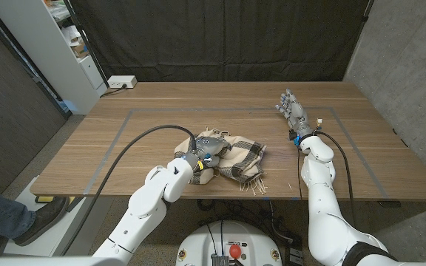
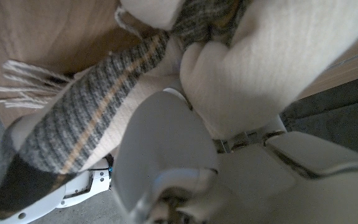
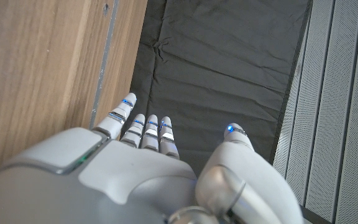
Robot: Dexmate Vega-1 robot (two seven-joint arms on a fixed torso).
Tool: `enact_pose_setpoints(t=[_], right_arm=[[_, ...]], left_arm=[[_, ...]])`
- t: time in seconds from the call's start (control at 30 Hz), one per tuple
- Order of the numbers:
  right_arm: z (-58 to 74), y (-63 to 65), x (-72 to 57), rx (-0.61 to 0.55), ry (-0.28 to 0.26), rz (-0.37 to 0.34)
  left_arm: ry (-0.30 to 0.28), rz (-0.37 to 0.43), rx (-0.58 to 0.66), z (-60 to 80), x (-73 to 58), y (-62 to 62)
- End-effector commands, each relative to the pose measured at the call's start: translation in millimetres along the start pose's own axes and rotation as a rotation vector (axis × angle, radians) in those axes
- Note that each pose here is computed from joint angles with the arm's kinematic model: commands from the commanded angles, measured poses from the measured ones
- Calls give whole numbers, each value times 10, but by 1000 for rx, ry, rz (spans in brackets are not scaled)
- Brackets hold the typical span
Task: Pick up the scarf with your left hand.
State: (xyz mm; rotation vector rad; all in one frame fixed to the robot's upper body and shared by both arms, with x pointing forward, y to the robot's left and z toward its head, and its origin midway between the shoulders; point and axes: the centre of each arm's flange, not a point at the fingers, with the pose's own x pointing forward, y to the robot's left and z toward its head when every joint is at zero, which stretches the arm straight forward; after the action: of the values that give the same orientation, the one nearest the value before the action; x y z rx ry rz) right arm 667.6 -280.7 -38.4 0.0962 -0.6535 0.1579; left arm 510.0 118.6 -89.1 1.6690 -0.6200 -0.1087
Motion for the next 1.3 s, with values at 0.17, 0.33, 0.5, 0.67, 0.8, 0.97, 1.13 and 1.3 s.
enact_pose_setpoints(t=[0.17, 0.33, 0.5, 0.67, 0.8, 0.97, 1.13, 1.3], right_arm=[[18, 28, -37, -2, 1, 3], [39, 39, -48, -2, -3, 5], [61, 48, -64, -2, -5, 6], [85, 63, -70, -2, -10, 7], [94, 71, -79, -2, -12, 8], [100, 72, -106, -1, -15, 7], [105, 73, -127, 0, -17, 6], [132, 84, -142, 0, -24, 7]], left_arm=[[7, 21, -15, -15, -27, 3], [8, 24, -13, -11, -30, 18], [7, 38, -11, -13, -41, 52], [1, 57, -17, -19, -64, 127], [-3, 63, -36, -37, -76, 188], [1, 85, -16, -29, -89, 231], [1, 96, -2, -14, -100, 270], [4, 113, 4, -9, -127, 334]])
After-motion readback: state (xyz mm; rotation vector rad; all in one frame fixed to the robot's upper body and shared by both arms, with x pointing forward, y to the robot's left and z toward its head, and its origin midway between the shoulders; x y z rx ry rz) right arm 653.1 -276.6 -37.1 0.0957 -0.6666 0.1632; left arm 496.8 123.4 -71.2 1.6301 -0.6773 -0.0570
